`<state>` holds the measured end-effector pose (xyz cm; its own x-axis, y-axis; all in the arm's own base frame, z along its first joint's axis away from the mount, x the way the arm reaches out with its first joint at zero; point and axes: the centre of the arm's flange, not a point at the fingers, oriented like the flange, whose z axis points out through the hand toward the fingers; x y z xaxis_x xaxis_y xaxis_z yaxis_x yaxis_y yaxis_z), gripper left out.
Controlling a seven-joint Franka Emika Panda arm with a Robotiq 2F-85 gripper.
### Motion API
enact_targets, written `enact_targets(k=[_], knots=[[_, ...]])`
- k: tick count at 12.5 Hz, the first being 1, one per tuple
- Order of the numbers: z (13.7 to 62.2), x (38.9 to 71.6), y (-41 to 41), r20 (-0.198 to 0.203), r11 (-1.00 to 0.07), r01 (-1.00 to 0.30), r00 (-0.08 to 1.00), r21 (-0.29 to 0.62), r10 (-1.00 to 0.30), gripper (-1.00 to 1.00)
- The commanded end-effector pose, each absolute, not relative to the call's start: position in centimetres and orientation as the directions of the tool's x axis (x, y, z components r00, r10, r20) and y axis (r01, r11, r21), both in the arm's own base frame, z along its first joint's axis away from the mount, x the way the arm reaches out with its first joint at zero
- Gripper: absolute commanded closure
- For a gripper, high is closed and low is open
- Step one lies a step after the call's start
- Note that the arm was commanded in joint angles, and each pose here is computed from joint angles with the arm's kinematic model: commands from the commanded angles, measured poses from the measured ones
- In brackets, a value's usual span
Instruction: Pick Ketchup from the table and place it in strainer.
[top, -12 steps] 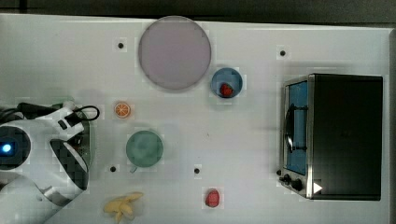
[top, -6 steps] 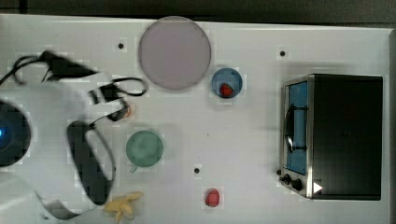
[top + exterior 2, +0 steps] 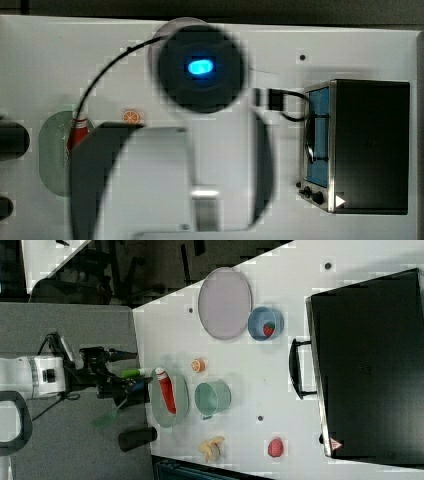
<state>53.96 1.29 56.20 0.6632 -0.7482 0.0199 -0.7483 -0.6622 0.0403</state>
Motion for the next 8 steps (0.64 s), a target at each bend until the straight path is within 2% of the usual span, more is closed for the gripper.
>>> enact_targets(k=[1, 8], knots=[[59.7, 53.0, 0.8, -0.013, -0.659, -0.751, 0.660, 0.038, -0.752, -1.00], [59.8, 53.1, -1.6, -0.015, -0.626, -0.779, 0.626, 0.030, -0.780, -1.00]])
